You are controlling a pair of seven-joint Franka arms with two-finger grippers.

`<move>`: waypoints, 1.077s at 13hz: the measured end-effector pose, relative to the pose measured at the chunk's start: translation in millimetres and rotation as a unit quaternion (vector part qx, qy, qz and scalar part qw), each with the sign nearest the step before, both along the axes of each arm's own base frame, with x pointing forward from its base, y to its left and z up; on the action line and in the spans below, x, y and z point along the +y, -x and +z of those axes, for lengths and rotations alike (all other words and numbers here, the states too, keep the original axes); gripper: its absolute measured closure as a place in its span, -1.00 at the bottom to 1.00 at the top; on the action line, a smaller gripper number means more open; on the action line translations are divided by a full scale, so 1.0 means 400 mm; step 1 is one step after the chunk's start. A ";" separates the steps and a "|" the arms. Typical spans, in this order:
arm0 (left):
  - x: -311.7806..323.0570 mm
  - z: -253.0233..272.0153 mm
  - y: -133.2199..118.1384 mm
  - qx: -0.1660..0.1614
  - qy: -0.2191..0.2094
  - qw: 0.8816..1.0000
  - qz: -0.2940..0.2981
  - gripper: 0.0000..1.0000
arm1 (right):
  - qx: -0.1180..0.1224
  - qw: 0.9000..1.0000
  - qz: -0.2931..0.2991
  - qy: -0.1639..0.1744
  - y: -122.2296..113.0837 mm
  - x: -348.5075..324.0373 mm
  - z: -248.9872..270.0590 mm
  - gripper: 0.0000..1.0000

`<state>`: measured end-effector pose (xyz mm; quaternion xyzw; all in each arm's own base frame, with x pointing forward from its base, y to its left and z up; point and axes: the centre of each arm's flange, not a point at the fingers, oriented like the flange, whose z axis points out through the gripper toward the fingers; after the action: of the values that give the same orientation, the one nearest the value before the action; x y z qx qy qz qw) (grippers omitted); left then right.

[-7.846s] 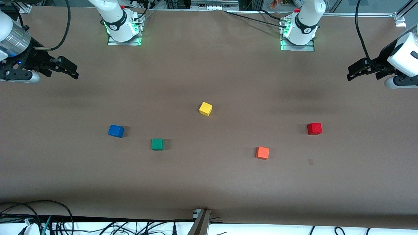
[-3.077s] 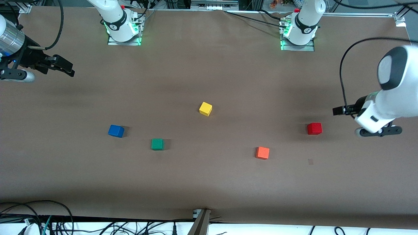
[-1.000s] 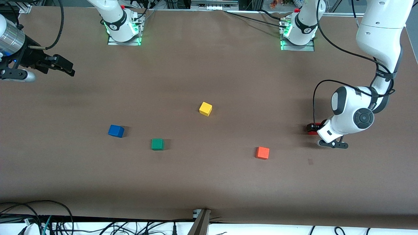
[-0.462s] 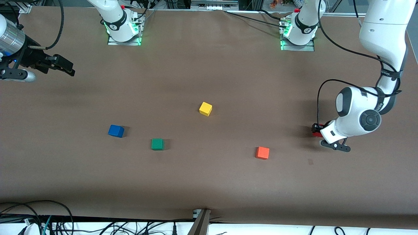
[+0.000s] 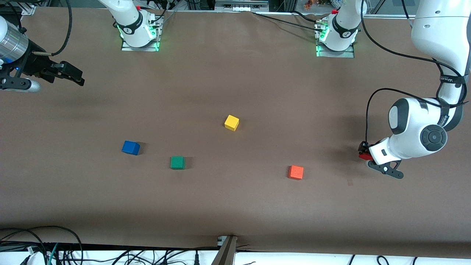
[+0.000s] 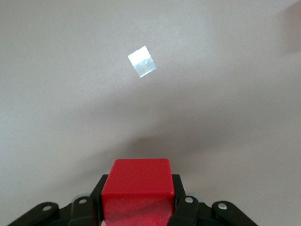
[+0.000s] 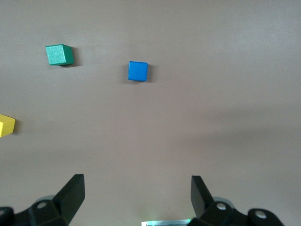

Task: Pass red block to right arm, stack on blue
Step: 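Lift the red cube with the left gripper while the right gripper approaches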

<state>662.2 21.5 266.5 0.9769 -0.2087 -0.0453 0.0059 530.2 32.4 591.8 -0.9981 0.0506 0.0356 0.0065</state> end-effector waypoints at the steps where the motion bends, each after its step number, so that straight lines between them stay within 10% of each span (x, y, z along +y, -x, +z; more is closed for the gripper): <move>1: -0.008 0.015 -0.001 -0.003 0.012 1.000 -0.016 -0.11 | 0.000 1.000 0.000 0.000 0.000 0.000 0.000 -1.00; 7: -0.055 0.048 -0.006 -0.038 0.137 0.979 -0.145 -0.11 | 0.001 1.000 -0.001 0.000 0.000 -0.002 0.000 -1.00; 14: -0.230 0.084 -0.012 -0.118 0.254 0.894 -0.349 -0.11 | 0.020 0.999 -0.006 -0.040 0.011 0.013 -0.006 -1.00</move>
<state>667.1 -70.6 300.2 0.8046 -0.5398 0.1262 0.2129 526.0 37.8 589.4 -0.9958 0.0549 0.0577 0.0454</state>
